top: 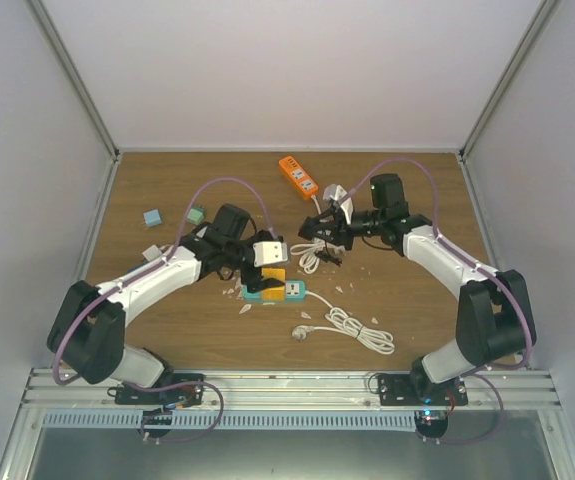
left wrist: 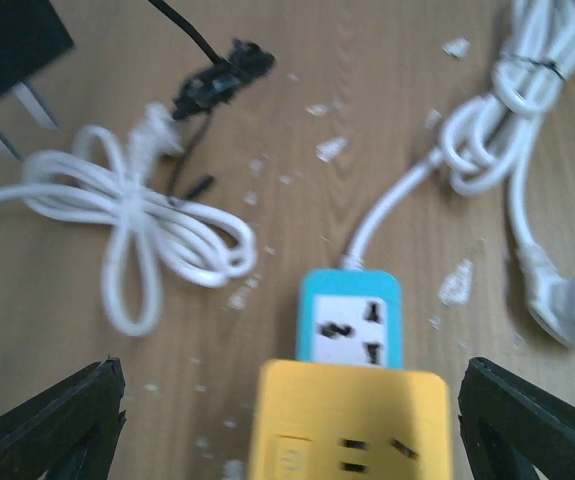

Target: Pull the plug off the socket

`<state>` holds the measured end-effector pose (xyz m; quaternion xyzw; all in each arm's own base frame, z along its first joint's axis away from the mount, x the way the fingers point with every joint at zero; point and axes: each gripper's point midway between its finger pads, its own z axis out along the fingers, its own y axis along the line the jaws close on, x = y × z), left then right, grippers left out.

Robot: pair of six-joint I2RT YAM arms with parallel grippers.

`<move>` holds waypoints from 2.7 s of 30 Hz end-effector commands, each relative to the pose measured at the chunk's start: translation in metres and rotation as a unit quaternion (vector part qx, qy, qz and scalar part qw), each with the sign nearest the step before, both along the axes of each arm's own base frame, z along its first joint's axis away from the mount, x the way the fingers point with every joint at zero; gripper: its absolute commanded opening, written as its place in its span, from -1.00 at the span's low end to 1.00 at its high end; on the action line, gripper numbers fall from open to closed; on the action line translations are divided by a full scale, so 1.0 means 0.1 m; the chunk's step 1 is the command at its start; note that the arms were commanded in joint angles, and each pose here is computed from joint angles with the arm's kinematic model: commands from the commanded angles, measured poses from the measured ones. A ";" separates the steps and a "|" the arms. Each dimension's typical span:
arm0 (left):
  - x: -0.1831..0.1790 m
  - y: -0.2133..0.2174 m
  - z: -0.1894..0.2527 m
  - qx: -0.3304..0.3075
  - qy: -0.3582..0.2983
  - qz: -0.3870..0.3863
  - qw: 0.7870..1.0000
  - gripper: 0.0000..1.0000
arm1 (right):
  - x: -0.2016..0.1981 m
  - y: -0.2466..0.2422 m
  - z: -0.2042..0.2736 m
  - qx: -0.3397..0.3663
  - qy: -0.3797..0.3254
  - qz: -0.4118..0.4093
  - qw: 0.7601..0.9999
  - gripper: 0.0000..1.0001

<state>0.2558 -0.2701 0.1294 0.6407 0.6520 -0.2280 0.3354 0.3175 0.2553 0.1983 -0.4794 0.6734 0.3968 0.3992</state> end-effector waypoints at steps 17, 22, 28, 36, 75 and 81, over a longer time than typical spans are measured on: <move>1.10 -0.07 1.46 -0.095 -0.178 0.209 0.957 0.61 | 0.44 0.19 0.70 0.159 0.119 -0.069 0.978 -0.87; 1.13 -0.18 1.50 -0.099 -0.183 0.205 0.956 0.54 | 0.46 0.25 0.70 0.171 0.132 -0.072 0.974 -0.84; 1.21 -0.23 1.51 -0.104 -0.186 0.219 0.952 0.46 | 0.46 0.34 0.69 0.182 0.142 -0.064 0.971 -0.83; 1.34 -0.24 1.55 -0.106 -0.191 0.246 0.944 -0.10 | 0.45 0.41 0.61 0.182 0.165 -0.066 0.967 -0.79; 2.44 1.12 0.17 0.082 -0.018 0.316 0.945 -0.78 | 0.22 -0.05 0.20 0.058 0.056 -0.054 0.995 0.96; 2.89 1.32 -0.07 0.086 -0.008 0.360 0.929 -0.77 | 0.21 -0.06 0.18 0.056 0.057 -0.054 0.995 0.97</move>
